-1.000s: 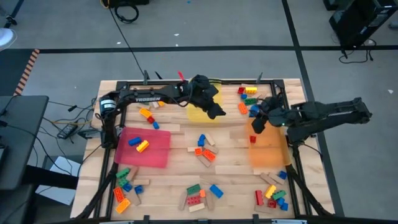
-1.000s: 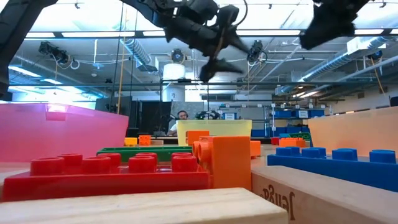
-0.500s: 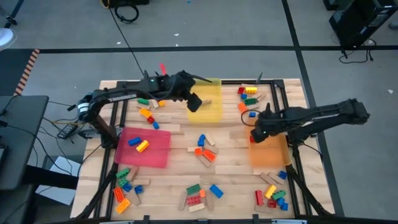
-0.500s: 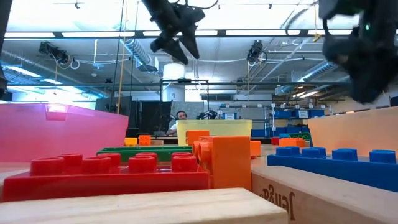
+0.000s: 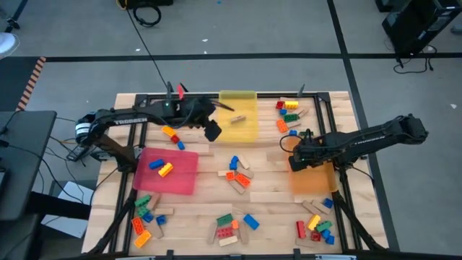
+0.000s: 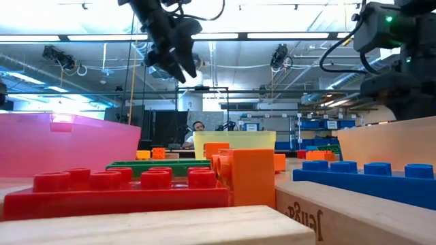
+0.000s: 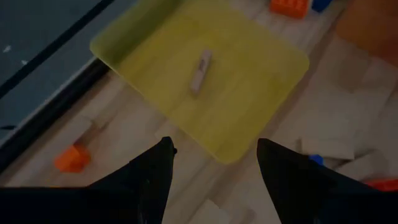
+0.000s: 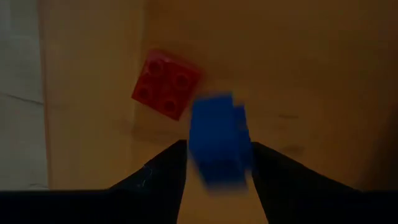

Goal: Sort blocks by size
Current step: Put the 1 stud blue game piece into the orange bin

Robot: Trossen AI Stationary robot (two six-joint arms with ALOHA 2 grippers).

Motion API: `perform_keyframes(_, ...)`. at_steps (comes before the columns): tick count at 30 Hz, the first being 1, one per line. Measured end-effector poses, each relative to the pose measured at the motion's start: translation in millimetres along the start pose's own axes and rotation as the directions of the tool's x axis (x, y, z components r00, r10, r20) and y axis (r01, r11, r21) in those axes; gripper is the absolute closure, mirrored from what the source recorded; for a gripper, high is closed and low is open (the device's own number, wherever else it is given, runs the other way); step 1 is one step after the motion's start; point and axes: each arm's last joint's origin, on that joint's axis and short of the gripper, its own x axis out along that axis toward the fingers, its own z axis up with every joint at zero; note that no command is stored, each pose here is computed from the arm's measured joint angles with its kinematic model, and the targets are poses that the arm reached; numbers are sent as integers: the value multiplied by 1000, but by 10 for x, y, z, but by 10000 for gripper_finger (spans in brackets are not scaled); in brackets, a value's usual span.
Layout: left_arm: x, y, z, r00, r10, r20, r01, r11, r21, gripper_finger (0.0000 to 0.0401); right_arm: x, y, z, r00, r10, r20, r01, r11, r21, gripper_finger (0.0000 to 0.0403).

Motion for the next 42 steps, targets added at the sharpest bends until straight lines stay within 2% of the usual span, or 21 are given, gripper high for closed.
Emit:
perform_keyframes(6,-82,-92,-244,999,-26,-25,26,999,37,162,0,1,1,1000,1,3,-1,999,40,184)
perform_keyframes(13,-381,-233,-385,998,38,54,-42,996,83,162,-1,6,2,1000,5,9,-7,989,149,175)
perform_keyframes(19,-662,-323,-561,998,25,53,-27,999,35,162,-3,16,12,999,13,38,-18,988,153,186)
perform_keyframes(22,-764,-374,-705,998,54,21,-53,998,-23,162,-5,20,18,998,13,67,-23,989,147,191)
perform_keyframes(25,-870,-456,-883,996,85,-5,-85,993,-77,162,-80,60,22,993,21,117,-31,996,84,198)
perform_keyframes(28,-946,-567,-1022,997,71,-19,-74,986,-153,163,-240,106,24,988,14,153,-16,1000,12,205)
perform_keyframes(33,-1068,-710,-1257,996,29,-87,-52,957,-287,163,-608,241,24,971,71,230,-36,988,-152,214)
perform_keyframes(38,-1142,-816,-1484,976,10,-216,-96,916,-390,163,-904,341,44,938,144,316,-46,953,-298,218)
perform_keyframes(42,-1134,-963,-1683,927,-7,-374,-157,901,-405,163,-988,377,57,926,180,333,-40,922,-386,217)
